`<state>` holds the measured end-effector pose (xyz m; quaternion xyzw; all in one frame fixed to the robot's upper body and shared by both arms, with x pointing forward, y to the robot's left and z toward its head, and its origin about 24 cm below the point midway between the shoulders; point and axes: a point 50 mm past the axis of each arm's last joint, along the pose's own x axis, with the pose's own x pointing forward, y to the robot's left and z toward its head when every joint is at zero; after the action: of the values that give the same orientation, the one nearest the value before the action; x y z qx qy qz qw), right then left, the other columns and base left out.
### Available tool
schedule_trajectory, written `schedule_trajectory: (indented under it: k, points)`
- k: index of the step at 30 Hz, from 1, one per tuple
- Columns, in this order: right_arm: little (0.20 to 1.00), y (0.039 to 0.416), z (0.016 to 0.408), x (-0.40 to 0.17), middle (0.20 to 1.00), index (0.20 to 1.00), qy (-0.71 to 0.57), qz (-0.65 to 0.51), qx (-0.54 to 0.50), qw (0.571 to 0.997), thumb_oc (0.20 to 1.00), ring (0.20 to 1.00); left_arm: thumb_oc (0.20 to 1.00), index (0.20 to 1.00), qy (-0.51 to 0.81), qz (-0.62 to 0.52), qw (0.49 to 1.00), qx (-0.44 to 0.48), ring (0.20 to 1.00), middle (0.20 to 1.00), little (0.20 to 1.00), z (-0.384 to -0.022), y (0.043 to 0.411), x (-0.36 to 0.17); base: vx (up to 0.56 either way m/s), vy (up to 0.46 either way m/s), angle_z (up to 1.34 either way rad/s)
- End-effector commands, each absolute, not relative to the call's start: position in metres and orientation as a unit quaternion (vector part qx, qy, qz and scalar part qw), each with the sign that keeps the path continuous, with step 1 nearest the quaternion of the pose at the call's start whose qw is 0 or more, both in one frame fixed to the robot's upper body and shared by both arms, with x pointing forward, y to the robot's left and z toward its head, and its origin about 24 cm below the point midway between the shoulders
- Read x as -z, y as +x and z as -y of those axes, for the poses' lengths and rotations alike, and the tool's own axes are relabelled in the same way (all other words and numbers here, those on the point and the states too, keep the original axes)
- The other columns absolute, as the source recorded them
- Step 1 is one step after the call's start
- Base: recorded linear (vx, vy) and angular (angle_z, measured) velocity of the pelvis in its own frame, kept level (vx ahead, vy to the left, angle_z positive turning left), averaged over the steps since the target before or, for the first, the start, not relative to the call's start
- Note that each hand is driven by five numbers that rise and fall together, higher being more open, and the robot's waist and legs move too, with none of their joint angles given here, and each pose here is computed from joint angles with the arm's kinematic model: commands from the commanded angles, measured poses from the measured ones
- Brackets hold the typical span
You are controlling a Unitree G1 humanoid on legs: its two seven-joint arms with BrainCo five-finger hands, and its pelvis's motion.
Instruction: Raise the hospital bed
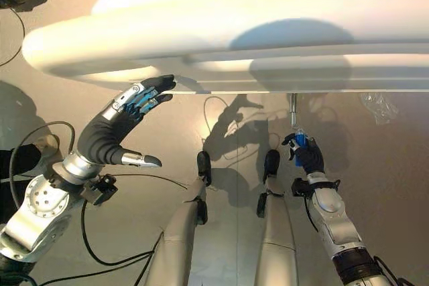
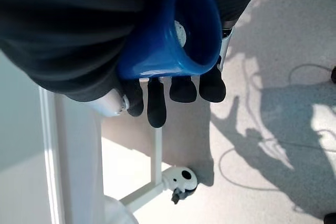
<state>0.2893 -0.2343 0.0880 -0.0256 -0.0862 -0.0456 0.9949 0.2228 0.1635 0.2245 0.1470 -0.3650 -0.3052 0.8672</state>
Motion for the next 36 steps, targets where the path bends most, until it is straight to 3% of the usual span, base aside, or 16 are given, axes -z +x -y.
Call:
schedule_trajectory:
  k: [1,6,14,22,36]
  points:
    - [0.200,0.240,0.262,-0.229,0.200,0.200,-0.029,0.465,0.063,0.883,0.200,0.200,1.000,1.000,0.117,0.396,0.853,0.318,1.000,1.000,1.000,-0.155,0.218,-0.229,0.02,0.000,0.07]
    - [0.200,0.243,0.270,-0.220,0.200,0.200,-0.026,0.442,0.084,0.893,0.200,0.200,1.000,1.000,0.119,0.391,0.856,0.318,1.000,1.000,1.000,-0.156,0.218,-0.228,0.01,0.030,0.08]
    - [0.200,0.268,0.343,-0.168,0.200,0.200,-0.076,0.278,0.284,0.915,0.200,0.200,1.000,1.000,0.112,0.371,0.856,0.342,1.000,1.000,1.000,-0.153,0.223,-0.225,0.02,0.006,0.04]
    - [0.200,0.266,0.408,-0.142,0.200,0.200,-0.090,0.143,0.415,0.894,0.200,0.200,1.000,1.000,0.108,0.354,0.853,0.367,1.000,1.000,1.000,-0.143,0.229,-0.223,0.01,-0.007,0.03]
    - [0.200,0.255,0.444,-0.115,0.200,0.200,-0.152,-0.035,0.448,0.880,0.200,0.200,1.000,1.000,0.107,0.342,0.852,0.382,1.000,1.000,1.000,-0.135,0.229,-0.221,0.00,0.000,0.00]
